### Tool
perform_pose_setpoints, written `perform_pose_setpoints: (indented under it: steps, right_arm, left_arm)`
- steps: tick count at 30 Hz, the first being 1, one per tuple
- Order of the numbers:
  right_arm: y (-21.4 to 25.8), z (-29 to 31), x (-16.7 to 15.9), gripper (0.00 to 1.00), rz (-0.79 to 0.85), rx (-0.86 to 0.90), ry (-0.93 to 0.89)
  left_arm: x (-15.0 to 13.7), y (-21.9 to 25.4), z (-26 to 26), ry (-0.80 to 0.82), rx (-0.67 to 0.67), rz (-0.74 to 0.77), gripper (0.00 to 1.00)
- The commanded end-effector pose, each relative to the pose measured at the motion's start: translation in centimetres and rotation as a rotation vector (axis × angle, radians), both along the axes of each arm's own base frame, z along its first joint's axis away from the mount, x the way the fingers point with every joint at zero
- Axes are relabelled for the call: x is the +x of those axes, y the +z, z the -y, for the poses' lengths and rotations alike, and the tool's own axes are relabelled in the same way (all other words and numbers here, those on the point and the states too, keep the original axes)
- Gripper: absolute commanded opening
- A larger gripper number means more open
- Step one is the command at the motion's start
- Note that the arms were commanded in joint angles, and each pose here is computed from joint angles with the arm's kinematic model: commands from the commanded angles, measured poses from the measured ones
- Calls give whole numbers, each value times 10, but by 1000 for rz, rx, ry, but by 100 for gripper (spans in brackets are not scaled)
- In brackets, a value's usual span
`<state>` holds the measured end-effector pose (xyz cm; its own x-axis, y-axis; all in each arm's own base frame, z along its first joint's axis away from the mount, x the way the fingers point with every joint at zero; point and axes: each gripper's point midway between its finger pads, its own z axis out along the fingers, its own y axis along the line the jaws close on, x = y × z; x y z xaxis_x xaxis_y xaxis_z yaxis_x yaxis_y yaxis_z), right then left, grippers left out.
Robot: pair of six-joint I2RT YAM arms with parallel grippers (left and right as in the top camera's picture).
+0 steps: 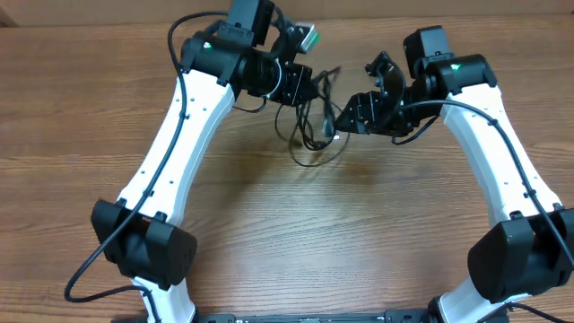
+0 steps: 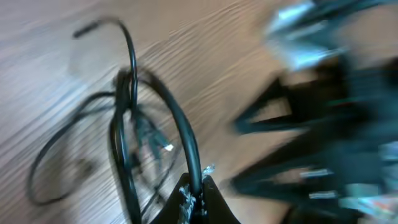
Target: Untangle cables
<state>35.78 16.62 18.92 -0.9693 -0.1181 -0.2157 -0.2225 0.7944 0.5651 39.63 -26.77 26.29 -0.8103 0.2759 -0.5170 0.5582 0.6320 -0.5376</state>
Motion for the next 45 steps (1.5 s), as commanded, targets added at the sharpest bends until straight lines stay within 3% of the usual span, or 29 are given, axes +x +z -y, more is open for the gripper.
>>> perform_pose_setpoints:
  steps: [1, 8, 9, 12, 13, 21, 27, 31, 33, 36, 38, 39, 45]
  right_arm:
    - [3, -8, 2, 77, 27, 26, 27]
    - [-2, 2, 18, 66, 54, -42, -59]
    - [-4, 7, 22, 57, 54, -71, -95]
    - [-12, 25, 31, 8, 46, -166, -202]
    - [-15, 33, 32, 4, 38, -207, -249]
    - [-29, 115, 30, 4, -16, -545, -590]
    - [-30, 124, 28, 4, -47, -524, -610]
    - [-21, 64, 26, 4, -17, -248, -294]
    - [18, -1, 9, 4, 75, 139, 61]
    - [68, -34, -8, 4, 168, 454, 243]
    - [80, -36, -7, 4, 194, 485, 258]
    - [82, -36, -5, 4, 208, 474, 258]
    - [58, -11, 18, 4, 181, 215, 102]
  left_arm:
    - [-33, 86, 19, -159, -250, 115, 4]
    - [-53, 143, 12, -169, -312, 272, 4]
    - [-57, 151, 10, -168, -322, 292, 4]
    - [-67, 175, 2, -159, -337, 363, 4]
    - [-66, 178, -3, -137, -326, 383, 4]
    - [-38, 184, -85, 170, -163, 452, 4]
    - [-22, 171, -138, 323, -121, 386, 4]
    - [-23, 165, -139, 327, -114, 361, 4]
    - [-22, 156, -135, 325, -91, 341, 4]
    - [-18, 135, -138, 360, -19, 290, 5]
    - [-18, 122, -138, 367, 16, 249, 29]
    - [-18, 116, -137, 368, 30, 229, 35]
    - [-16, 84, -131, 352, 76, 117, 55]
